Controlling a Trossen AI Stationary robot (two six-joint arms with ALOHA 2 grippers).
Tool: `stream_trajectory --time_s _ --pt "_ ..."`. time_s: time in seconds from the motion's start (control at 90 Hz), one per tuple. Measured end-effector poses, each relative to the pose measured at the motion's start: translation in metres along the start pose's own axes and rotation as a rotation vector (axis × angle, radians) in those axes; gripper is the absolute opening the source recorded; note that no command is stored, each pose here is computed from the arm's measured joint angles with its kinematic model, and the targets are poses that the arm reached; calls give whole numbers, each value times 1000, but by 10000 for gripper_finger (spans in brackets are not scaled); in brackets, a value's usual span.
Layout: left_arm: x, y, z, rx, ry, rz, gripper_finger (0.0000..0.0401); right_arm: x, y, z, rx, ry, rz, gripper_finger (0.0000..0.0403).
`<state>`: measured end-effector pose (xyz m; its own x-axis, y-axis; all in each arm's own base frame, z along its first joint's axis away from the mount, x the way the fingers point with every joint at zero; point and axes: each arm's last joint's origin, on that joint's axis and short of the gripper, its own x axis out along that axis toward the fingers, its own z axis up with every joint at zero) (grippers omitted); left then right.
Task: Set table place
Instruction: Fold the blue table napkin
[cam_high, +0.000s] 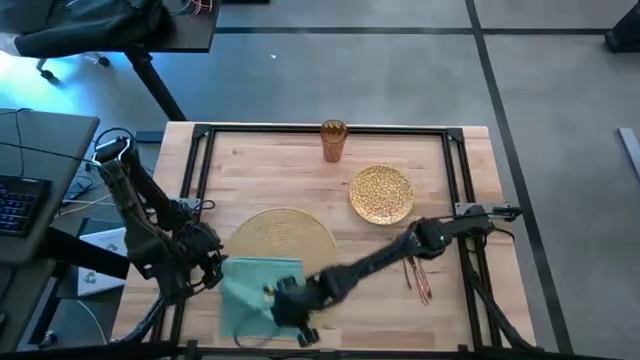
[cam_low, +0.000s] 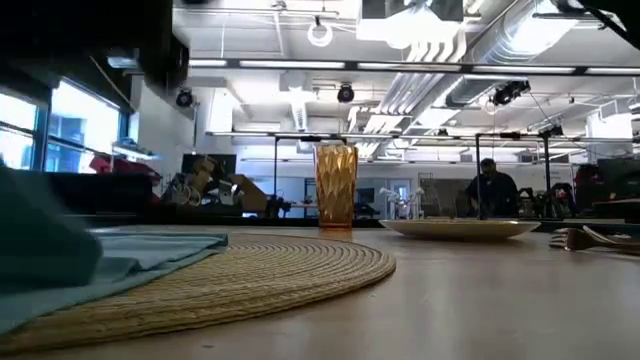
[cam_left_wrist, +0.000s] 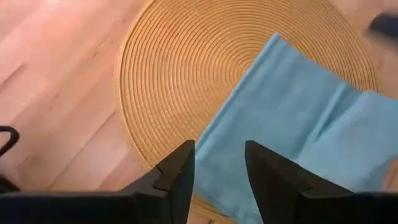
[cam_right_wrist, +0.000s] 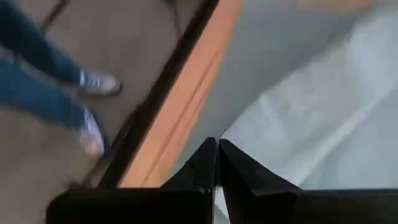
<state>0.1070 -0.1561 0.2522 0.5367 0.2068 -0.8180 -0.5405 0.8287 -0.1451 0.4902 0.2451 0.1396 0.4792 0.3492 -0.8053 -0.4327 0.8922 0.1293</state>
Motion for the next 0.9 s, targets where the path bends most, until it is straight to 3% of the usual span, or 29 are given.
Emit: stream_trajectory --time_s 0.211,0.4,0.478,0.667,0.722,0.822,0.9 --pt "3 -10 -9 40 22 -34 124 4 19 -4 43 -19 -18 0" --pt "5 -17 -16 44 71 -56 124 -1 13 5 139 -77 -37 1" --pt "3 -19 -18 48 104 -85 124 -5 8 9 212 -84 19 8" --pt "-3 -32 -23 113 204 -245 124 -15 3 22 235 -119 200 76" --pt "-6 -37 -25 138 245 -305 124 -16 0 22 282 -114 197 99" --pt "-6 -47 -29 136 260 -424 124 -14 -7 22 472 -133 113 126" --pt "0 -52 -37 134 255 -492 124 -10 -12 24 510 -181 58 128"
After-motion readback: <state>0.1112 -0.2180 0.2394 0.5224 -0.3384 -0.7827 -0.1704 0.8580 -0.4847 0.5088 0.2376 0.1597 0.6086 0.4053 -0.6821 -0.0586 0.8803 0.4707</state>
